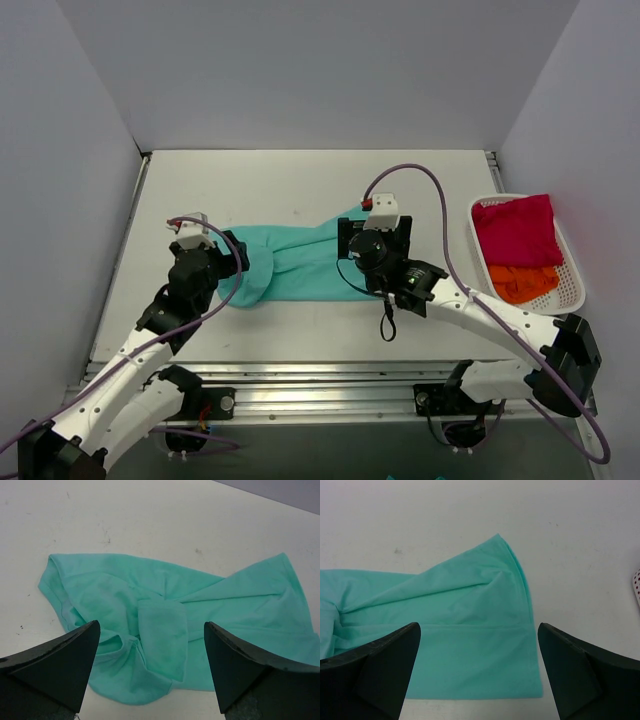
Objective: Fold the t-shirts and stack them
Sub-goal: Flatten out the tshirt
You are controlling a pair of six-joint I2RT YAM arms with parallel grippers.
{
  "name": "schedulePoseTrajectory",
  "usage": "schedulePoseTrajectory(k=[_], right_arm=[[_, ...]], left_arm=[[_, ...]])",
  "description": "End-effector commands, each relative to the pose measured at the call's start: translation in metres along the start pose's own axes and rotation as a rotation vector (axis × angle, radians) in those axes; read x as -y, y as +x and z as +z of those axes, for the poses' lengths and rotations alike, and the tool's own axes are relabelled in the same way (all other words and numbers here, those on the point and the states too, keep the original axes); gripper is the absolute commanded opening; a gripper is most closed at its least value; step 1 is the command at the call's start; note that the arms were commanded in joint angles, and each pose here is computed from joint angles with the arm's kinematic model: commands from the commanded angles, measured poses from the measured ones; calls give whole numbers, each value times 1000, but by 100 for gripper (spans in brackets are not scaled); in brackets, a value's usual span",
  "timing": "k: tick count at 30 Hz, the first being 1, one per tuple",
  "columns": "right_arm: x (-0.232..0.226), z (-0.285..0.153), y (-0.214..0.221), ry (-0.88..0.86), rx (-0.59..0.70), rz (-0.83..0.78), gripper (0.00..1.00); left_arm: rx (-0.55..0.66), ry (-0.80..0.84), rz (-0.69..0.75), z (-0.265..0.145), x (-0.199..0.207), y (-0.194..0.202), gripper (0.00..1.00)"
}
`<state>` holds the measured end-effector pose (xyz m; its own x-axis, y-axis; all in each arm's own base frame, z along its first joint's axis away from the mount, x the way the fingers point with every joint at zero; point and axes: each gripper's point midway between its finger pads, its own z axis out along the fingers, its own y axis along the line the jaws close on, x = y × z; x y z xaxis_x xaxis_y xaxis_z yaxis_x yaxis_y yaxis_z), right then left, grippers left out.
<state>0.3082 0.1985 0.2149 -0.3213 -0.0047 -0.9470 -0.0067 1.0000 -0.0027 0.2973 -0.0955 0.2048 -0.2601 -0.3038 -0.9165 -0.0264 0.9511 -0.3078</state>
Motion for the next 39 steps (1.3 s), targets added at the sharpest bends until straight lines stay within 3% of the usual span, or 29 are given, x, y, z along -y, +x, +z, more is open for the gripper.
schedulePoseTrajectory(k=[1,11,19,31,39], right_arm=[[2,1,-5,21,14,23,100],[27,7,0,68,-12,112,100],[15,17,44,-37,-124,258,100],[-3,48,101,11,-228,249,100],[-27,56,97,-23,-249,220,100]], left_arm=[[3,-8,3,-2,3,-10,94],[-77,-27,-39,-13,-4,9,94],[-172,-65,-37,-6,-12,51,95],[-247,38,69,50,50,69,96],[-237,12,175,88,78,48,96]])
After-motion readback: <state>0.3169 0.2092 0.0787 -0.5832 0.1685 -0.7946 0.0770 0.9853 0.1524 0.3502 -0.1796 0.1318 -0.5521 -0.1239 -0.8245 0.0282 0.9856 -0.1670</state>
